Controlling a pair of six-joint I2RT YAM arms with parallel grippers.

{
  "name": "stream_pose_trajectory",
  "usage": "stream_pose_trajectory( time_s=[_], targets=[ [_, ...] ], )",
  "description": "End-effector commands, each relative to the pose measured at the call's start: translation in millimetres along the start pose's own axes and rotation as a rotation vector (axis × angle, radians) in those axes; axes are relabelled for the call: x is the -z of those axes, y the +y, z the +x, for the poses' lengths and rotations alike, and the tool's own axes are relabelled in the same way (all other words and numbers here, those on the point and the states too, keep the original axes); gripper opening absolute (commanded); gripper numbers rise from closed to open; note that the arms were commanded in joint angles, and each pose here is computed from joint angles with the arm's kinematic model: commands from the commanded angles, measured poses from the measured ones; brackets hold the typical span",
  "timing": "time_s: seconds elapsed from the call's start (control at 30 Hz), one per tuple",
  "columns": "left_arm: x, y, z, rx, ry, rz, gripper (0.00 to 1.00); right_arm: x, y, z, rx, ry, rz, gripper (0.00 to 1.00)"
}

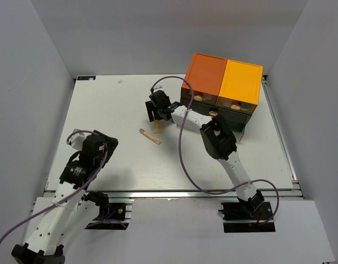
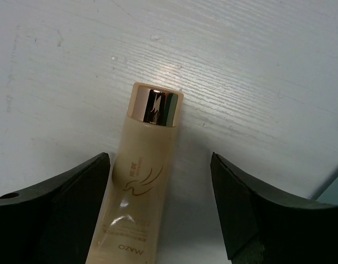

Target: Organize the makeup

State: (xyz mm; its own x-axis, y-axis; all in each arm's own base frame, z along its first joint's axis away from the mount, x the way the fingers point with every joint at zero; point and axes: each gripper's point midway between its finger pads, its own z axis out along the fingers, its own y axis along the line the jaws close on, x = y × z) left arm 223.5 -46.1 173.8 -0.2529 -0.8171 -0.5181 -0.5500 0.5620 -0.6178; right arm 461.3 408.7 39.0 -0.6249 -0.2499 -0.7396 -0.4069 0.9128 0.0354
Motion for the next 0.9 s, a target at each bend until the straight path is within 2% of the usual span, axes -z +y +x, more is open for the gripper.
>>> stream_pose_trajectory(
  time_s=[0.0,0.1,0.23,0.27,0.4,0.5,0.53,0.6,0.63,0.67,0.73,0.87],
  targets=[
    [-4,-7,-1,-0.005,-0.004,0.006,0.87,2,14,-23,-0.056,-0.066,-0.048,0.78],
    [-9,-13,0,-0.02,0.005,0.005,0.87,1,15,-3,-0.048,-0.008,-0.086,0.68],
    [-19,-19,7,-0.012,0.022,0.019,0.87,8,23,10,0.0,0.032,-0.154,0.45],
    [-21,-19,9,-0.001,0.027,0.018,0.87,10,24,12,0.016,0.038,-0.167,0.43],
    [-30,-24,17,0.035,0.044,0.039,0.87,20,25,-5,0.075,-0.001,-0.189,0.32],
    [-35,-27,21,0.05,0.057,0.05,0.87,39,34,-28,0.181,-0.056,-0.275,0.19],
    [-37,-27,23,0.053,0.061,0.053,0.87,56,39,-46,0.214,-0.101,-0.322,0.17],
    [-40,-28,25,0.059,0.066,0.053,0.87,81,56,-48,0.338,-0.135,-0.519,0.17],
    [-42,-30,25,0.064,0.063,0.061,0.87,110,62,-71,0.376,-0.218,-0.593,0.15],
    [-43,-29,28,0.067,0.07,0.063,0.87,128,66,-74,0.407,-0.251,-0.686,0.15],
    [-46,-32,29,0.07,0.072,0.075,0.87,158,61,-85,0.52,-0.337,-0.717,0.14],
    [-50,-33,33,0.061,0.086,0.077,0.87,188,41,-83,0.679,-0.357,-0.697,0.14]
  ],
)
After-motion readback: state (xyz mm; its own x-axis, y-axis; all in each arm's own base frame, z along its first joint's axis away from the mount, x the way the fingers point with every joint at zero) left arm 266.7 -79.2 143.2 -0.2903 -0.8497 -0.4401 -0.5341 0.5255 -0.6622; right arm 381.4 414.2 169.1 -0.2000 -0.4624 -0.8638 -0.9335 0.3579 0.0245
